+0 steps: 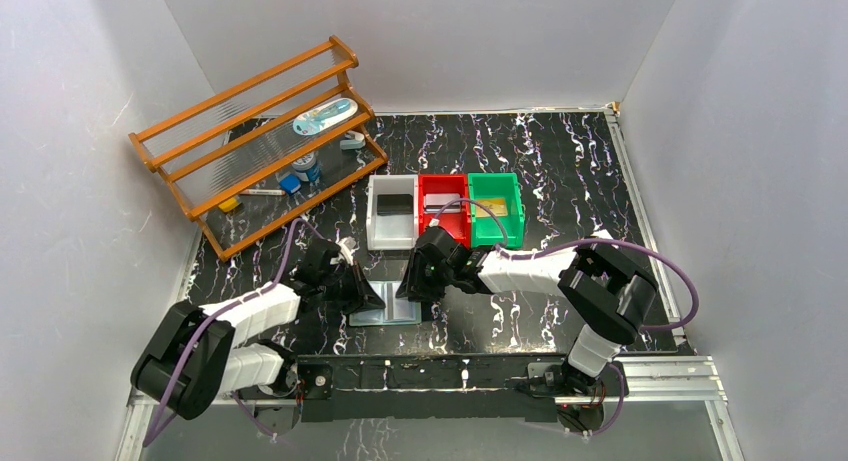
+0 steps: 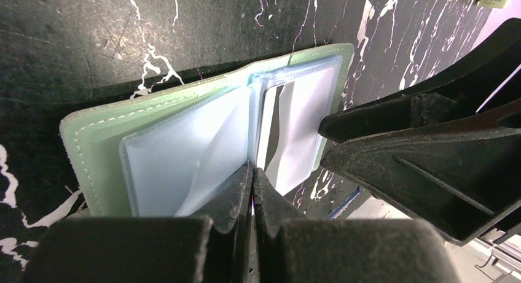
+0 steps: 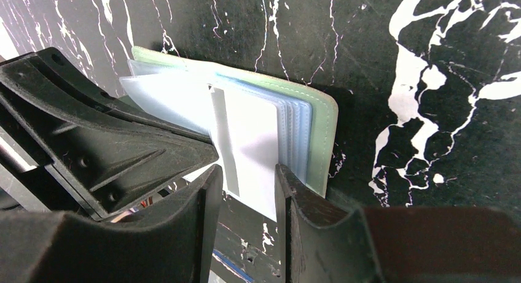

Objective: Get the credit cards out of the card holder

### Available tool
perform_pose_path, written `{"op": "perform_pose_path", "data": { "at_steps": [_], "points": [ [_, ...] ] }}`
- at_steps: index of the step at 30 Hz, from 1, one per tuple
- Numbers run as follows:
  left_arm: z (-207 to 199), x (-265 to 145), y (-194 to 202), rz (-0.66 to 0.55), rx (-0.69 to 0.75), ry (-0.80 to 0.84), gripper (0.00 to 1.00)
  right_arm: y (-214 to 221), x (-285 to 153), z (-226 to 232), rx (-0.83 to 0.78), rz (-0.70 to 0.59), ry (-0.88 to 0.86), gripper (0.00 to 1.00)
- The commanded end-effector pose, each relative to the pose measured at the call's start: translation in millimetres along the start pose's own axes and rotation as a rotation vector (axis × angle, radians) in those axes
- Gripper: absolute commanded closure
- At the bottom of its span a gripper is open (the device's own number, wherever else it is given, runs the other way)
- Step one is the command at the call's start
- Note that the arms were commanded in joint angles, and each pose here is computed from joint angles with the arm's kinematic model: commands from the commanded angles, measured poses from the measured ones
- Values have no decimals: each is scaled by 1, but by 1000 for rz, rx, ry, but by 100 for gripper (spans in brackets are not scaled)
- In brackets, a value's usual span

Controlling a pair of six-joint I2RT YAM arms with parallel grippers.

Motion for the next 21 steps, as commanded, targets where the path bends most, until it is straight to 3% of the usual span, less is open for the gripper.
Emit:
{"op": "perform_pose_path", "data": {
  "at_steps": [1,6,9,12,17,21],
  "points": [
    [-8,-5,-3,-28,45,13,100,27,9,-39,-1,82,148,54],
    [-6,-14,-9,-68,78,-43,100,27,10,-40,-4,83,158,52],
    [-13,-17,-10,-76,81,-19,77,26,11,-40,-6,84,158,52],
    [-26,-17,-9,-65,85,55,68,26,11,-40,-6,88,158,52],
    [-30,-11,-5,-19,71,98,68,28,12,-41,-1,93,162,52],
    [-17,-3,-1,0,38,57,75,28,12,-41,0,97,162,52]
  ]
}}
Point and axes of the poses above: each gripper's point midway between its finger pads, its own x axis out along the fingers, its own z axis along the line the jaws close on, y = z × x, the point moved 2 cm from there along -x, back along the fingers, and after that the axes turned 11 degrees about -x, right-handed, at the moved point
